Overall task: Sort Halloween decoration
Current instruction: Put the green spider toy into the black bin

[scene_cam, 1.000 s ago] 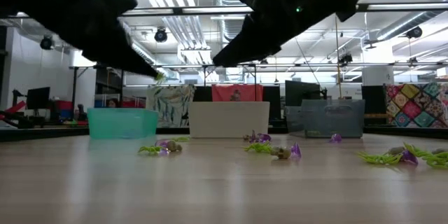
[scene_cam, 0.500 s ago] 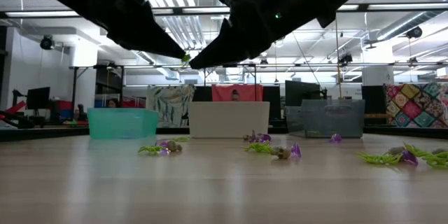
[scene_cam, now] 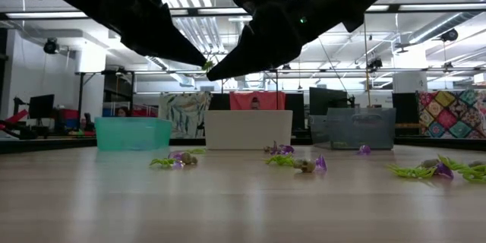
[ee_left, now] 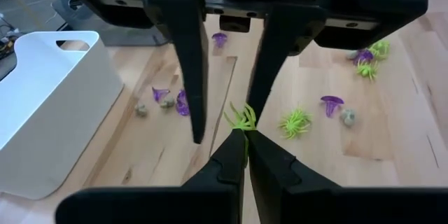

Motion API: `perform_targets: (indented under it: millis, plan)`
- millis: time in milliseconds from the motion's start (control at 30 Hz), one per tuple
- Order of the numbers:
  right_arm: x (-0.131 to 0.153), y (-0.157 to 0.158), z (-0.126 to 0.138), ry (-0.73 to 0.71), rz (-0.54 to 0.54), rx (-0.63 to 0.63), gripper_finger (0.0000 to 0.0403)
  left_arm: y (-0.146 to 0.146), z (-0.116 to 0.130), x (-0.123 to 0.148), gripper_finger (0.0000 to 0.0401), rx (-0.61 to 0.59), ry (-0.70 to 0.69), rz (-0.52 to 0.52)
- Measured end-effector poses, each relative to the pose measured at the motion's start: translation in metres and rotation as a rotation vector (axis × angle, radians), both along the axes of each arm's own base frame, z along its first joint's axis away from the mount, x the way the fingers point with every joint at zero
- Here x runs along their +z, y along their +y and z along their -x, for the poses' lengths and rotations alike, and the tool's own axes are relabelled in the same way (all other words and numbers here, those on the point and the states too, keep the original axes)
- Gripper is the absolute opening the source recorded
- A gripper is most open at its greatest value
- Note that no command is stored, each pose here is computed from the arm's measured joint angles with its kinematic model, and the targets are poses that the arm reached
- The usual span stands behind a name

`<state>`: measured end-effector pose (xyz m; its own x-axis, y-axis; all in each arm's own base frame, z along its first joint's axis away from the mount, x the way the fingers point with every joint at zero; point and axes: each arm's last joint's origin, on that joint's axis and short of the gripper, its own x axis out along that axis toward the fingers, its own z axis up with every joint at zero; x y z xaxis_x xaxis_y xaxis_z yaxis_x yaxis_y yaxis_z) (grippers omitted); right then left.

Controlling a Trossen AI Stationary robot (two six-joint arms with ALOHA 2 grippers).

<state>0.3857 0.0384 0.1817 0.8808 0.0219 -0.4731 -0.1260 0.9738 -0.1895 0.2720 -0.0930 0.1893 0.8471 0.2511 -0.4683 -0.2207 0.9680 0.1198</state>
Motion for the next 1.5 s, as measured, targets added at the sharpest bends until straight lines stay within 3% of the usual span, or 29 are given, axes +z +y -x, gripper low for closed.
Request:
perform_targets:
  millis: [200, 400, 733, 900, 1033, 1167, 1233, 1367, 1500]
  plan:
    - [0.000, 0.000, 0.000, 0.002, 0.017, 0.014, 0.0022, 0.000, 0.001, -0.002, 0.0000, 0.000, 0.003, -0.001]
    - [0.000, 0.000, 0.000, 0.004, 0.018, 0.014, 0.0009, 0.000, 0.001, -0.001, 0.0008, 0.012, -0.005, 0.008]
    - [-0.001, 0.000, 0.001, 0.014, -0.001, 0.002, 0.0009, 0.001, 0.002, -0.003, 0.0116, 0.020, 0.015, 0.004]
    - [-0.002, -0.008, 0.008, 0.110, -0.005, -0.063, 0.0009, 0.003, 0.006, -0.003, 0.0157, 0.028, 0.054, -0.004]
    - [0.006, -0.026, 0.026, 0.249, 0.081, -0.191, 0.0009, 0.003, 0.007, -0.002, 0.0173, 0.046, 0.053, 0.022]
    - [0.027, -0.054, 0.055, 0.424, 0.260, -0.436, 0.0009, 0.003, 0.007, -0.002, 0.0176, 0.056, 0.049, 0.039]
    - [0.041, -0.076, 0.071, 0.491, 0.294, -0.587, 0.0009, 0.003, 0.007, -0.002, 0.0176, 0.057, 0.049, 0.042]
    - [0.061, -0.127, 0.106, 0.557, 0.135, -0.857, 0.0009, 0.003, 0.007, -0.002, 0.0176, 0.063, 0.042, 0.054]
    - [0.061, -0.175, 0.141, 0.610, -0.199, -1.013, 0.0009, 0.003, 0.007, -0.002, 0.0176, 0.073, 0.033, 0.073]
